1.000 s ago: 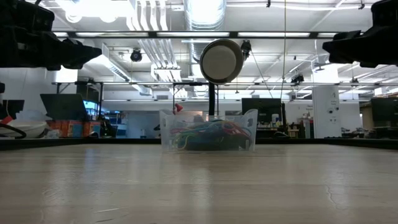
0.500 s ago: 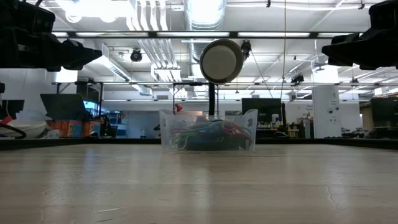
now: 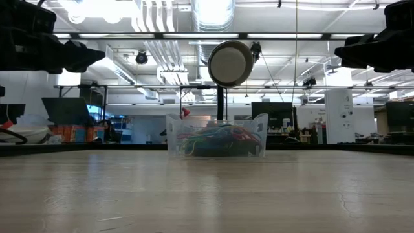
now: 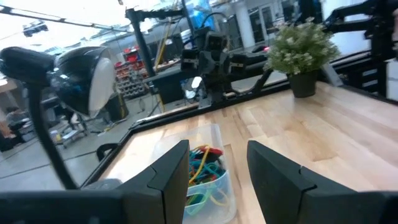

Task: Pick and place rubber bands into bin
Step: Return to Home Position

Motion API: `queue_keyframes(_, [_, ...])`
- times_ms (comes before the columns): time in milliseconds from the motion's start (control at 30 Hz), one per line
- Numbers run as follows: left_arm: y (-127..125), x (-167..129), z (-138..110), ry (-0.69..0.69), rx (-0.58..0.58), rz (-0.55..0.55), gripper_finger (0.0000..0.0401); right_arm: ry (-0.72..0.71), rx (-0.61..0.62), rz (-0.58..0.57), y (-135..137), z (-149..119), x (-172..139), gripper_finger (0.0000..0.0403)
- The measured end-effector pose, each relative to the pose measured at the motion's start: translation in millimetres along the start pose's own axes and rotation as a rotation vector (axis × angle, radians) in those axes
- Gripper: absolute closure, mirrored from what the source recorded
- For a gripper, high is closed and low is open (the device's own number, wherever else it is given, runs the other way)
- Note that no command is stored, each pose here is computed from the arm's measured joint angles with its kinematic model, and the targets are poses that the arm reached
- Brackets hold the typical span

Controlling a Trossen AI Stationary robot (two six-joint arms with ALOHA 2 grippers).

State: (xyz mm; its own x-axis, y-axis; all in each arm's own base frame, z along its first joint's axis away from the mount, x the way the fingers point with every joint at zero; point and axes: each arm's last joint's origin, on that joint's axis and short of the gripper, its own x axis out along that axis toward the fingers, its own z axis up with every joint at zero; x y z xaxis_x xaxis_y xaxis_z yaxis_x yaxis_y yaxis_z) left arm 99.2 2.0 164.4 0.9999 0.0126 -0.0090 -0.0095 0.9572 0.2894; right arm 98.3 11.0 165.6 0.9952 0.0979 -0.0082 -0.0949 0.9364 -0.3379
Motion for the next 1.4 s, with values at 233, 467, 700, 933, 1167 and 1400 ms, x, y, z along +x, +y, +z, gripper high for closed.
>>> queue_keyframes(233, [-1.5, 1.3, -0.7, 0.002, -0.001, -0.047, 0.0255, 0.000, 0.003, -0.001, 0.0, 0.0, 0.0, 0.0335])
queue_keyframes(467, [-2.6, 3.6, -3.8, 0.039, -0.002, -0.063, 0.0255, 0.000, 0.000, -0.002, -0.1, 0.0, 0.0, 0.0335])
queue_keyframes(700, [-3.2, 5.0, -4.8, 0.051, -0.006, -0.076, 0.0255, -0.006, 0.028, -0.012, -0.6, 0.8, 0.0, 0.0335])
queue_keyframes(933, [-1.9, 2.2, -0.6, 0.001, -0.001, -0.059, 0.0255, -0.008, 0.063, -0.052, -2.0, 1.5, -0.2, 0.0335])
queue_keyframes(1167, [-1.2, -0.1, 1.3, -0.025, -0.001, -0.049, 0.0255, -0.003, 0.074, -0.067, -2.5, 1.3, -0.2, 0.0335])
queue_keyframes(1400, [-1.7, 0.6, 0.9, -0.020, -0.027, -0.061, 0.0255, -0.004, 0.087, -0.067, -2.4, 1.4, -0.2, 0.0335])
